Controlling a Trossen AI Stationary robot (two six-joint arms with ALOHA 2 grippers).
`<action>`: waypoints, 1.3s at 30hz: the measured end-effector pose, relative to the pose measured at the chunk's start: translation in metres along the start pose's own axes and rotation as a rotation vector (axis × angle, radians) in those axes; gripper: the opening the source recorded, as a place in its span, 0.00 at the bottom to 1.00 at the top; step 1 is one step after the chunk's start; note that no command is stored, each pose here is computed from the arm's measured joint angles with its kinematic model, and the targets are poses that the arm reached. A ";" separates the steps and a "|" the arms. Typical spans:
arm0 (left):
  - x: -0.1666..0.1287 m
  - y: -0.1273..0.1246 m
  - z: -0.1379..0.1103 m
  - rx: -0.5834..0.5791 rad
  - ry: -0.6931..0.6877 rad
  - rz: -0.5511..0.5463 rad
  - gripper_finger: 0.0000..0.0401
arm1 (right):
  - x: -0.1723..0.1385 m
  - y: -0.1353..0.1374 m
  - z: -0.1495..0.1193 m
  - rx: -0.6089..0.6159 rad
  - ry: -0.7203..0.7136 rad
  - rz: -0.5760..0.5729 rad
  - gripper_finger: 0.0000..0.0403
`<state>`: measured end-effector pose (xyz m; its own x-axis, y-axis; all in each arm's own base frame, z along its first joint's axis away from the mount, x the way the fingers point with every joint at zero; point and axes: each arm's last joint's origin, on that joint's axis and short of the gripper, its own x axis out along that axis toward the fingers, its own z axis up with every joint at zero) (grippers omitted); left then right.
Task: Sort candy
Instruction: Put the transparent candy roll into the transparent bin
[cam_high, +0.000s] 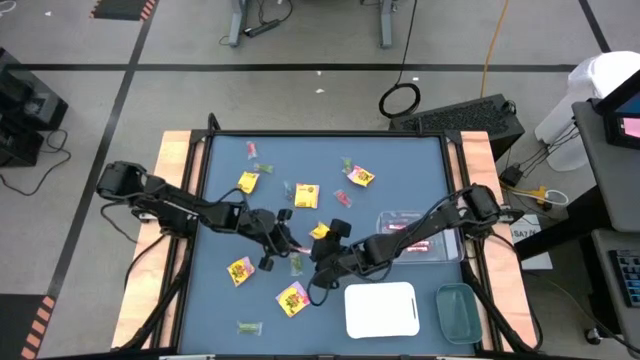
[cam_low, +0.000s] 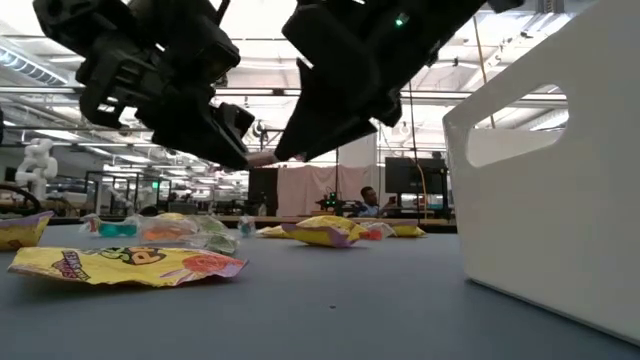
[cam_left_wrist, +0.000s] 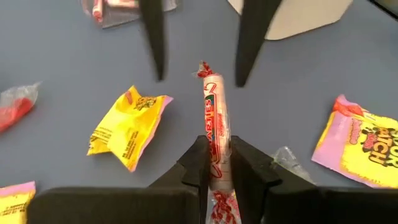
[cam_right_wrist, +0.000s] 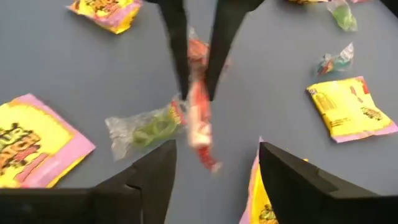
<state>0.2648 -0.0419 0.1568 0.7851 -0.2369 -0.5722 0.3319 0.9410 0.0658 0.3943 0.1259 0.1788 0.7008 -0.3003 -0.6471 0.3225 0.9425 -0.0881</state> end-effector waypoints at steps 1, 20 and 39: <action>0.000 -0.001 0.000 0.004 0.003 -0.003 0.14 | 0.001 -0.001 0.002 0.006 -0.004 0.009 0.56; -0.001 -0.002 0.000 0.011 0.005 0.014 0.14 | 0.024 -0.014 0.012 0.021 -0.008 0.174 0.21; -0.001 0.000 0.006 -0.065 -0.048 0.037 0.34 | 0.021 -0.012 0.010 -0.007 0.019 0.190 0.09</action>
<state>0.2671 -0.0434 0.1619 0.8206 -0.2118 -0.5307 0.2693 0.9625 0.0323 0.4111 0.1068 0.1739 0.7362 -0.1144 -0.6671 0.1813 0.9829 0.0315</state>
